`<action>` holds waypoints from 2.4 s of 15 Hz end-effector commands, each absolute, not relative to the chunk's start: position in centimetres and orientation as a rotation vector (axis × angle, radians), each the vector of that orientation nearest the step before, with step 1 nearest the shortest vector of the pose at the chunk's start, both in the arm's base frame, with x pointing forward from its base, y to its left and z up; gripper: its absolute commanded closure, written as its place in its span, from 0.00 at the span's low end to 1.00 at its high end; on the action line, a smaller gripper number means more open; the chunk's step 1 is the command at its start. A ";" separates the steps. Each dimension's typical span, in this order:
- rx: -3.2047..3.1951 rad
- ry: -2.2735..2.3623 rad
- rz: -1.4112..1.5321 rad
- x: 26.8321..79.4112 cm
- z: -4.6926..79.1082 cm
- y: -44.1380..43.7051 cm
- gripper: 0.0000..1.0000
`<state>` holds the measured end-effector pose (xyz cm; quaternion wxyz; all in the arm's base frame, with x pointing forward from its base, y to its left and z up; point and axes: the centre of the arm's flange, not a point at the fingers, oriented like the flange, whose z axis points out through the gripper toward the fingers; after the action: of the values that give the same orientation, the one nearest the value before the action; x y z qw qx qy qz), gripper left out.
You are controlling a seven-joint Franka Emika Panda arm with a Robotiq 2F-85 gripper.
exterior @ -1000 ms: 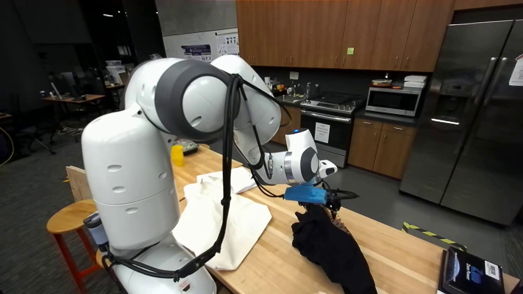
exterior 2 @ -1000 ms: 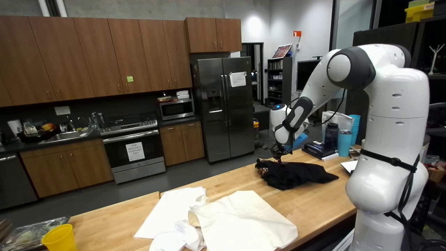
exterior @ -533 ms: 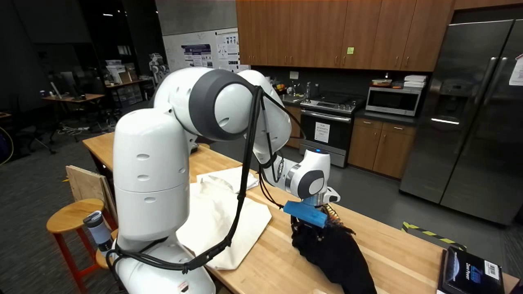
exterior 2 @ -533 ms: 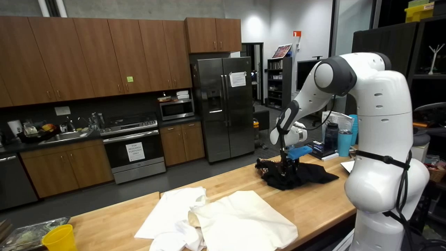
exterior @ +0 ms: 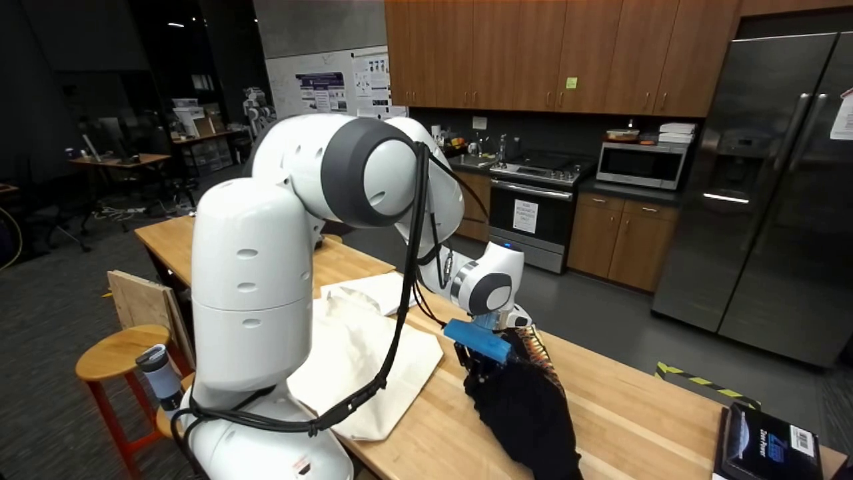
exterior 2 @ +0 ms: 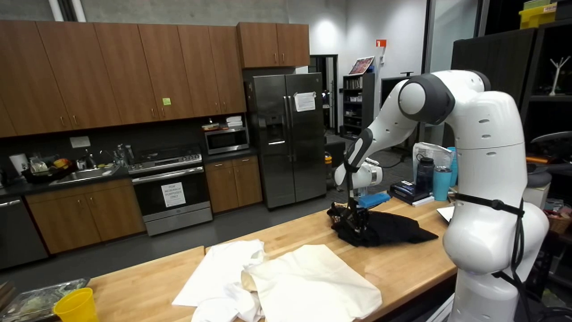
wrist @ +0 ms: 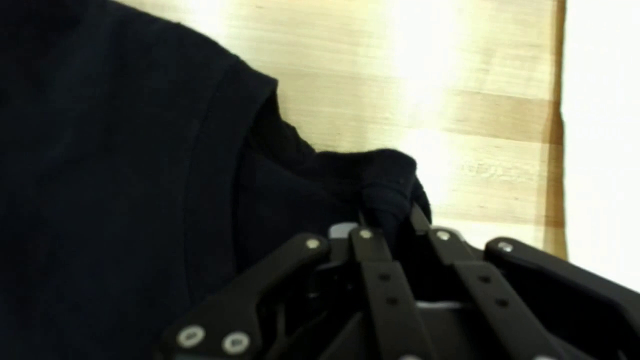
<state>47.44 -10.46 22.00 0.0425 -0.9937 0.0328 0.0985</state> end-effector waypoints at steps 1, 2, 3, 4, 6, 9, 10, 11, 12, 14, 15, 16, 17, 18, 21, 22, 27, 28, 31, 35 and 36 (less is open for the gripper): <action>-2.960 0.069 0.259 47.8 24.8 -4.2 1.00; -2.926 0.064 0.236 47.9 25.7 -2.5 1.00; -2.889 0.081 0.209 47.8 26.9 -0.7 0.99; -2.855 0.089 0.177 47.7 27.8 1.0 0.99; -2.804 0.097 0.095 47.2 30.2 4.2 0.99; -2.773 0.027 -0.012 45.9 34.9 9.2 0.99; -2.750 -0.042 -0.037 44.9 36.9 10.9 0.99; -2.753 -0.093 -0.071 44.1 38.2 12.4 0.99; -2.788 -0.130 -0.112 43.3 39.5 14.5 0.99; -2.851 -0.181 -0.165 42.3 41.8 17.9 0.99; -2.878 -0.190 -0.197 42.1 43.1 20.0 0.99; -2.898 -0.195 -0.239 42.0 44.1 21.9 0.99; -2.901 -0.198 -0.258 41.8 44.9 23.4 0.99; -2.913 -0.198 -0.279 41.9 45.7 25.1 0.99; -2.955 -0.262 -0.292 42.3 46.4 27.9 0.69; -2.938 -0.245 -0.297 40.9 45.7 26.5 0.89; -2.941 -0.261 -0.295 41.6 45.7 27.4 0.69; -2.941 -0.260 -0.294 41.7 45.7 27.4 0.69; -2.940 -0.261 -0.295 41.7 45.7 27.5 0.69; -2.940 -0.261 -0.296 41.7 45.8 27.5 0.69; -2.940 -0.261 -0.296 41.7 45.8 27.5 0.69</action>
<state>41.70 27.47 45.79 0.0877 -0.9873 -0.0877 -0.0993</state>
